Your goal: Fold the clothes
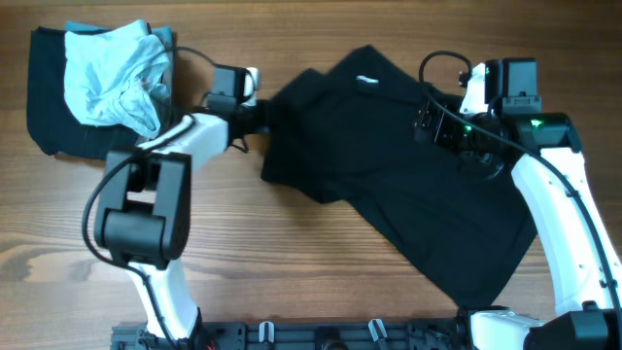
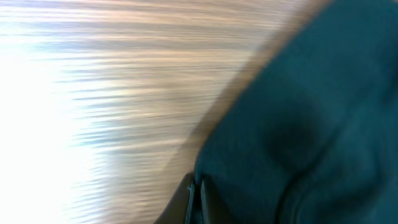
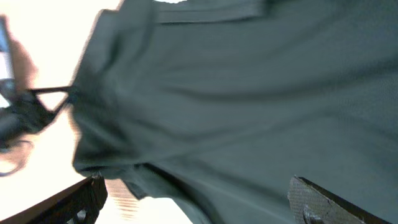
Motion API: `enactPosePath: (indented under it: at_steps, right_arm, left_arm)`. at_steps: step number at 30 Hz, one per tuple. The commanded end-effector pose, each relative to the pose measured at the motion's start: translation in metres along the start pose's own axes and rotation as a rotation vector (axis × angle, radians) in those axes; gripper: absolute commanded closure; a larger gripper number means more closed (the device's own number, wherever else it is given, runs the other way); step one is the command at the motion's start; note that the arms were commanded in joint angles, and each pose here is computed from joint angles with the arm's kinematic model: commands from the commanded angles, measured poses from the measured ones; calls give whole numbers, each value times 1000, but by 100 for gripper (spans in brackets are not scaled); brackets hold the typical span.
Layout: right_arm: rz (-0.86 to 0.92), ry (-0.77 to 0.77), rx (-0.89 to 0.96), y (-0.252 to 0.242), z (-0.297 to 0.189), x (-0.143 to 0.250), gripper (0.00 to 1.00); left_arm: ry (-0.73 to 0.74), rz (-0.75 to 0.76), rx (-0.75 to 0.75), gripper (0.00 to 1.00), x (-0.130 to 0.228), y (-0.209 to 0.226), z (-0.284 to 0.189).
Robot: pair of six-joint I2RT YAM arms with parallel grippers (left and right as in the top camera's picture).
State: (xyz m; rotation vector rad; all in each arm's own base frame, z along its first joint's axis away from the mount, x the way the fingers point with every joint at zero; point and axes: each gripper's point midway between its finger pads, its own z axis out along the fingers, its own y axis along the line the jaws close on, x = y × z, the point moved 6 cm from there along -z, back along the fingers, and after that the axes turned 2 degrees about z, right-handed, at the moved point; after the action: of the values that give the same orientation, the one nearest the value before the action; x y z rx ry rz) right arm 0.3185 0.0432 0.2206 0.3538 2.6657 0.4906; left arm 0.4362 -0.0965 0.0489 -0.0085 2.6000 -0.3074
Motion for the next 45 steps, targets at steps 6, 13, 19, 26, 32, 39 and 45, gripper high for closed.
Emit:
enactPosePath:
  at_steps: [6, 13, 19, 26, 32, 39, 45]
  right_arm:
    - [83, 30, 225, -38, 20, 18, 2]
    - [165, -45, 314, -67, 45, -2, 11]
    - [241, -172, 282, -110, 56, -42, 20]
    - [212, -307, 252, -142, 69, -78, 21]
    - [266, -371, 244, -162, 88, -93, 32]
    - [241, -395, 194, -174, 130, -101, 30]
    - [260, -346, 137, -174, 147, -94, 37]
  left_arm:
    - [106, -278, -369, 96, 31, 126, -16]
    - [80, -271, -273, 54, 18, 108, -34]
    - [26, -260, -242, 37, 1, 93, -72]
    - [-16, -252, -60, 43, -12, 62, -120]
    - [11, -192, 74, 52, -9, 37, -124]
    - [96, -92, 105, 50, 8, 6, -120]
    - [118, -39, 127, 45, 15, -17, -117]
